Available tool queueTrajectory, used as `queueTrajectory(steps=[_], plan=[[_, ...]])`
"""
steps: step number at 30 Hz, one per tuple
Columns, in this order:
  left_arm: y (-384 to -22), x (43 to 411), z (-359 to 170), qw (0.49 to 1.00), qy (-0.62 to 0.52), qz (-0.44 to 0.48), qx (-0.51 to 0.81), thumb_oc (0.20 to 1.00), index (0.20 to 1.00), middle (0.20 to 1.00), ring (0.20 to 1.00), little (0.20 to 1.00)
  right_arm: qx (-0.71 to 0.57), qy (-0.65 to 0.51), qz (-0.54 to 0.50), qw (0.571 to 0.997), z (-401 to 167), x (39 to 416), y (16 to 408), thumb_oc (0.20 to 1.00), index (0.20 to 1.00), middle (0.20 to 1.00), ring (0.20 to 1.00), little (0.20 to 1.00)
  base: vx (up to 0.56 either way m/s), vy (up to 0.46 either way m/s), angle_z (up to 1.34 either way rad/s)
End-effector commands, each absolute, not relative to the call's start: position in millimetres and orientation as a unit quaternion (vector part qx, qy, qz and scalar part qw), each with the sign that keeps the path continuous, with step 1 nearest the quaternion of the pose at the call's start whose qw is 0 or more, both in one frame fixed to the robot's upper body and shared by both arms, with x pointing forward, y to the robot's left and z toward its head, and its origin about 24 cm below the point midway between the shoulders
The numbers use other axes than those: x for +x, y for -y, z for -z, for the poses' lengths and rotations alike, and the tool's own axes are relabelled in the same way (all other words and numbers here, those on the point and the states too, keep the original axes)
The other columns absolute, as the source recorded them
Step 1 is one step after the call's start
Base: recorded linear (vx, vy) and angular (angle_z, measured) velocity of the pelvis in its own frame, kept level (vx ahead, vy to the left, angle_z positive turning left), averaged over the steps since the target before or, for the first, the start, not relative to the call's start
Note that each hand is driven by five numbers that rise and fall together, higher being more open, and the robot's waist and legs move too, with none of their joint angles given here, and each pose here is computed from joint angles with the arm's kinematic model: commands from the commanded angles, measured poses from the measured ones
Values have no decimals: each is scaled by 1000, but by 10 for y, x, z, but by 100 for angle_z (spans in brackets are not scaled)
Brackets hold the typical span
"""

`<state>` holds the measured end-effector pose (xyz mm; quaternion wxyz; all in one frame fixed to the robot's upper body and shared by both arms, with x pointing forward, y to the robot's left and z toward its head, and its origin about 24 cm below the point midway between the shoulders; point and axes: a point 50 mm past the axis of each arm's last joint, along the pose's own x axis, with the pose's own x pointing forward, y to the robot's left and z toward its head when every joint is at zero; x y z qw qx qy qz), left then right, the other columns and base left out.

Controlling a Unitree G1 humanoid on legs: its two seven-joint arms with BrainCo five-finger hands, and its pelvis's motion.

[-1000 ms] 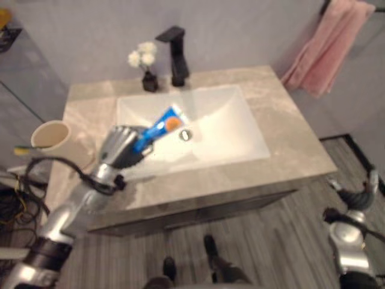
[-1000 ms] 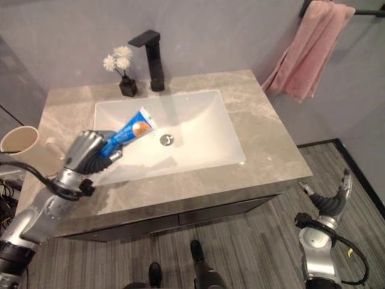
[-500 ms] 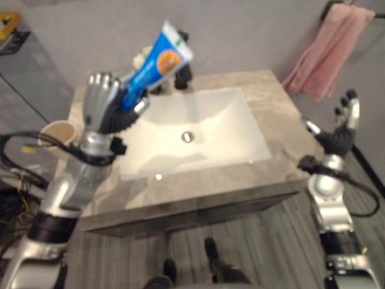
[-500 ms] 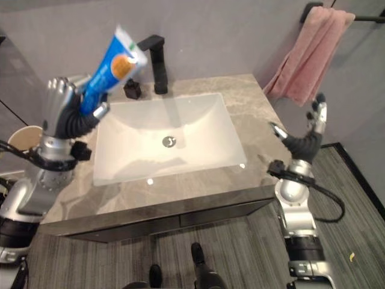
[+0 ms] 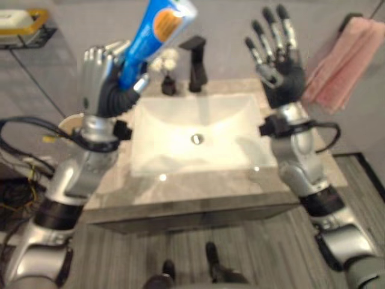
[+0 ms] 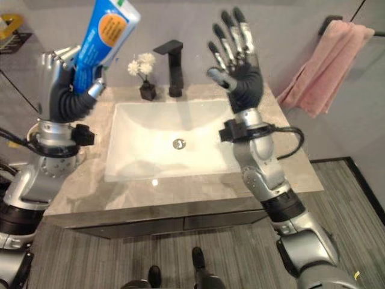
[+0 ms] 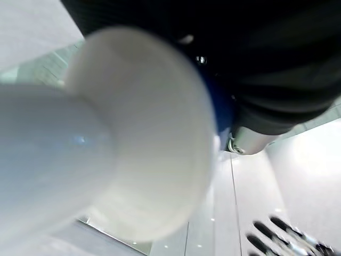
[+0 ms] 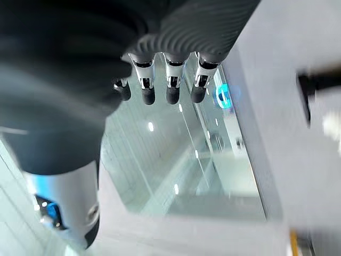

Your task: Put brush and paste in cup on sink, flatten towel.

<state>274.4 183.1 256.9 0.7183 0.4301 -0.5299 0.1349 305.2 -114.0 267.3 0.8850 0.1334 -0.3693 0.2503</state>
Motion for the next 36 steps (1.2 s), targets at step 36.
queueTrajectory(steps=[36], plan=[[-1866, 2873, -2878, 677, 560, -174, 446, 200, 200, 200, 200, 200, 156, 361, -440, 807, -3246, 2901, 283, 1000, 1000, 1000, 1000, 1000, 13, 9, -6]])
